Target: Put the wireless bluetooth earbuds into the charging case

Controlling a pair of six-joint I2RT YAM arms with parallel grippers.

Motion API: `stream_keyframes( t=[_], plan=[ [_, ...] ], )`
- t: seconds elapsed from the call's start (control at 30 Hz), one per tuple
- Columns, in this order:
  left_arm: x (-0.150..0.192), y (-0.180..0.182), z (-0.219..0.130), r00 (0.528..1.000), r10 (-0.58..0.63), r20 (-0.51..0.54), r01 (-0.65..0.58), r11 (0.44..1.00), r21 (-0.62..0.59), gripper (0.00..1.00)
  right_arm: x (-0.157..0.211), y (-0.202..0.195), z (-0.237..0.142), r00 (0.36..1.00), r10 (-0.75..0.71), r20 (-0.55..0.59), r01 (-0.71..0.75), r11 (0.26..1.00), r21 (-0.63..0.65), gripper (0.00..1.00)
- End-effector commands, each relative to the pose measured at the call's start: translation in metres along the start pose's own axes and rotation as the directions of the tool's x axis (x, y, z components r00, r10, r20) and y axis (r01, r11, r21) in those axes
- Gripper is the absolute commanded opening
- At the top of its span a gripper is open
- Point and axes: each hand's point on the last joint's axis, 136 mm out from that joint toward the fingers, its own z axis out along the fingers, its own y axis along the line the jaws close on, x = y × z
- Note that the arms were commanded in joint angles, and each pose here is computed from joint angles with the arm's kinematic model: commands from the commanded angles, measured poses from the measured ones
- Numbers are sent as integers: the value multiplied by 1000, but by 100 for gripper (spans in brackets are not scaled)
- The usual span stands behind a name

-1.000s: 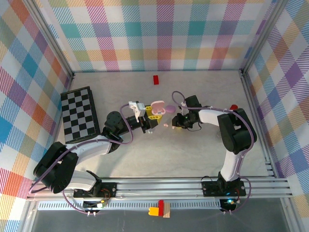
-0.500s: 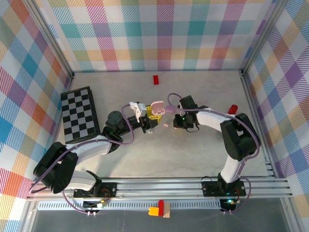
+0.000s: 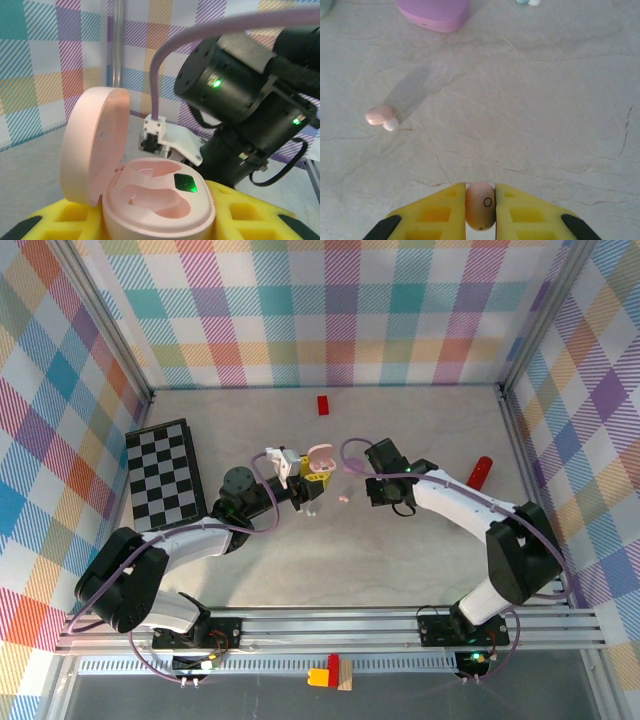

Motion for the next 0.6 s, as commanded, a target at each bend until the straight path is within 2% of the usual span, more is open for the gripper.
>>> stream_keyframes(
  t=[0.0,0.07,0.17,0.23,0.3,0.37,0.47,0.57],
  plan=[
    [-6,5,-3,1000,12,26,-12,1000,-16,38,-18,2,-29,996,-48,72,49,999,-13,17],
    [-4,4,-3,1000,18,17,-17,1000,-14,38,-22,2,-38,994,-56,91,58,998,-22,17],
    [0,2,-2,999,31,-9,-31,1000,0,38,-32,21,-61,977,-90,195,120,982,-145,16],
    [4,-8,0,998,54,-35,-51,996,68,38,-38,40,-86,948,-112,297,195,944,-266,15],
    [11,-29,1,995,82,-56,-69,975,210,37,-43,58,-117,900,-113,421,283,886,-367,15],
    [13,-35,3,996,58,-65,-39,966,255,36,-43,70,-147,851,-118,512,370,825,-426,15],
    [10,-38,3,998,45,-52,-29,961,274,36,-39,78,-181,804,-140,578,460,762,-455,15],
    [8,-45,2,998,44,-50,-26,950,311,36,-32,84,-199,783,-177,597,522,708,-475,14]
  ],
)
